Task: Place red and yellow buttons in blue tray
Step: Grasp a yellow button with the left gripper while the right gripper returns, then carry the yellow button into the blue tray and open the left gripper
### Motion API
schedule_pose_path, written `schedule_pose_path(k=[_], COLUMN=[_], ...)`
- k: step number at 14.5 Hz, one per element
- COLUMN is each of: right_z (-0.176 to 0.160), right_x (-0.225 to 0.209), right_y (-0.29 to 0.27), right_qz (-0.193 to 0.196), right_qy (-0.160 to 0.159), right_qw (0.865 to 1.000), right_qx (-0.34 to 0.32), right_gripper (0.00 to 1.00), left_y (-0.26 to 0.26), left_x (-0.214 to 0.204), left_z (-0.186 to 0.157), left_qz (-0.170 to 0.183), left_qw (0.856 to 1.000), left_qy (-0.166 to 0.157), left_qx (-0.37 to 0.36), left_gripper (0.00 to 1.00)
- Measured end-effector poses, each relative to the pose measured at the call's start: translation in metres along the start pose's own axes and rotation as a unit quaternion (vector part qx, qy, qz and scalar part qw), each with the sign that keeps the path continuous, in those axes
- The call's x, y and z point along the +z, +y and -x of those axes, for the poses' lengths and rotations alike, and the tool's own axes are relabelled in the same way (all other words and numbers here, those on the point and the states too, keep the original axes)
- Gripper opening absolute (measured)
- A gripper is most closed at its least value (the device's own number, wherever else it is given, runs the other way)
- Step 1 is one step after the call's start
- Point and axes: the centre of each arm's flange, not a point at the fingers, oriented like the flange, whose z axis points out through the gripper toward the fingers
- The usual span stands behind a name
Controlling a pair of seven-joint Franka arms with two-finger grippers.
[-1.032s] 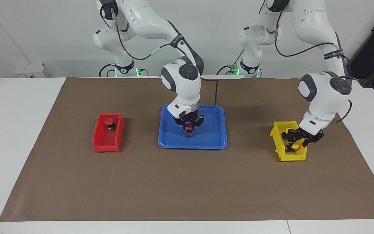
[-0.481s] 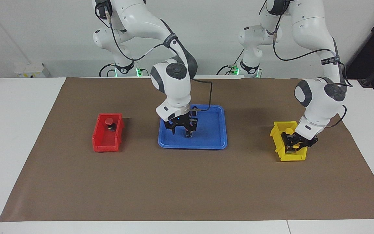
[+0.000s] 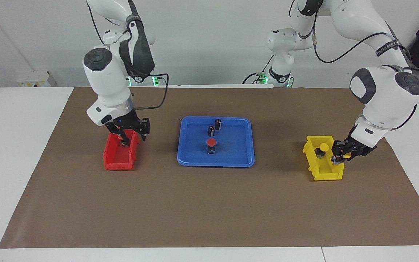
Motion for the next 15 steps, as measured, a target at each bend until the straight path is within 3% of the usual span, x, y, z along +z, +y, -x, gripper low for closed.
schedule_pose_path(k=[4, 7, 11, 15], right_z=[0.027, 0.038, 0.048, 0.056], right_x=[0.036, 0.064, 0.091, 0.106], right_y=[0.052, 0.057, 0.056, 0.062], right_qz=[-0.008, -0.013, -0.011, -0.011], right_qy=[-0.005, 0.001, 0.01, 0.012], right_qw=[1.0, 1.0, 1.0, 1.0], right_qx=[0.001, 0.004, -0.018, -0.024], right_gripper=[0.69, 0.66, 0.63, 0.62], left_y=[0.161, 0.251, 0.314, 0.33], left_x=[0.031, 0.055, 0.095, 0.138], left_z=[0.028, 0.062, 0.102, 0.132], left_qz=[0.017, 0.027, 0.019, 0.009], left_qw=[0.999, 0.998, 0.999, 0.999], left_qy=[0.001, -0.001, -0.027, -0.045], left_qx=[-0.043, -0.051, -0.04, -0.022], left_gripper=[0.35, 0.35, 0.35, 0.35])
